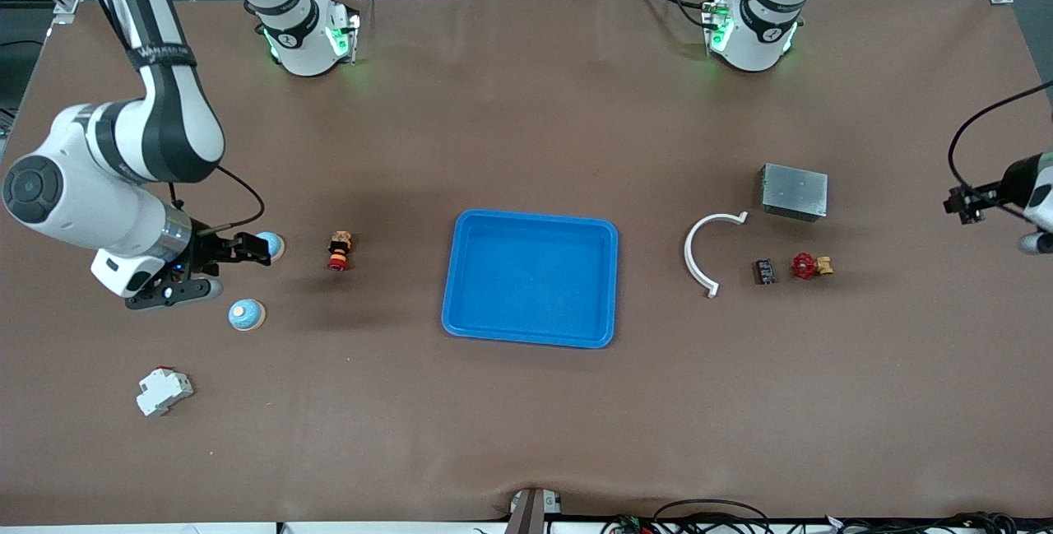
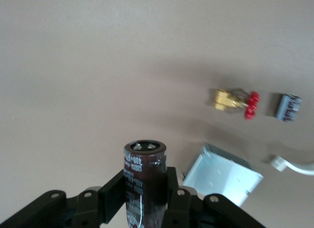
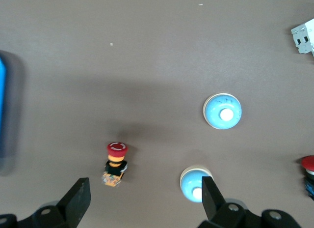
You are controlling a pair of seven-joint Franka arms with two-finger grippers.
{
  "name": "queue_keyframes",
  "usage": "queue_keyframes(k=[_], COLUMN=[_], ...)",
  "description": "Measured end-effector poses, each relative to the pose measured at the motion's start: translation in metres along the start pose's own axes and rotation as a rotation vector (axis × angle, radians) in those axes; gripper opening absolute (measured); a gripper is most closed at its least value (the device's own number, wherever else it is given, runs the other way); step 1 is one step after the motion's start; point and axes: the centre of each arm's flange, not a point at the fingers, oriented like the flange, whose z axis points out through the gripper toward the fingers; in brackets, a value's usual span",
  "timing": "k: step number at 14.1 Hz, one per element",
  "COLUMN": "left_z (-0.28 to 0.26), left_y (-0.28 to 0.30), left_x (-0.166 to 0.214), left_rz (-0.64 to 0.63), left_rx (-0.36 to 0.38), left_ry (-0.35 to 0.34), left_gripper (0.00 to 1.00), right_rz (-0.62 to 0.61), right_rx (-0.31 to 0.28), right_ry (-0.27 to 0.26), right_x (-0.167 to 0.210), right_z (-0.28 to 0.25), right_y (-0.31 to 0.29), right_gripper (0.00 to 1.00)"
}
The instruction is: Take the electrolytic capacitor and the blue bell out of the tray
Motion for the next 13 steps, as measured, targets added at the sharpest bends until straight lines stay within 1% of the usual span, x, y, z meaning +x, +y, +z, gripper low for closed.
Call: queue_keyframes(k=[2,3,5,6,8,10,12,13], left_z=[0.037,0.053,0.077,0.087,0.102,0.116,0.128,0.132], left_y=[0.003,0.003,0.003,0.003,0.004,0.009,0.013,0.014], left_x=[0.018,0.025,0.034,0.037,0.044,0.051,0.058,0.060], left_rz=[0.023,0.039,0.117,0.159,0.198,0.212,0.221,0.223], left_rx=[0.012,0.031,0.064,0.067,0.065,0.062,0.059,0.058], left_ry=[-0.005,-0.011,-0.030,-0.043,-0.051,-0.028,0.006,0.020], left_gripper=[0.36,0.36,0.36,0.36,0.36,0.36,0.36,0.36], right_rz=[0.007,0.016,0.044,0.051,0.071,0.099,0.092,0.084], right_rx=[-0.001,-0.002,-0.001,0.000,0.001,0.004,0.000,-0.014], right_ry=[0.018,0.024,0.032,0.039,0.065,0.086,0.081,0.069], right_x=[-0.002,-0.003,-0.006,-0.007,-0.009,-0.015,-0.020,-0.022], right_z=[-0.013,-0.018,-0.029,-0.035,-0.052,-0.072,-0.094,-0.109], right_y=[0.001,0.001,-0.004,-0.011,-0.025,-0.036,-0.042,-0.043], right_gripper=[1.00,1.00,1.00,1.00,1.00,1.00,1.00,1.00])
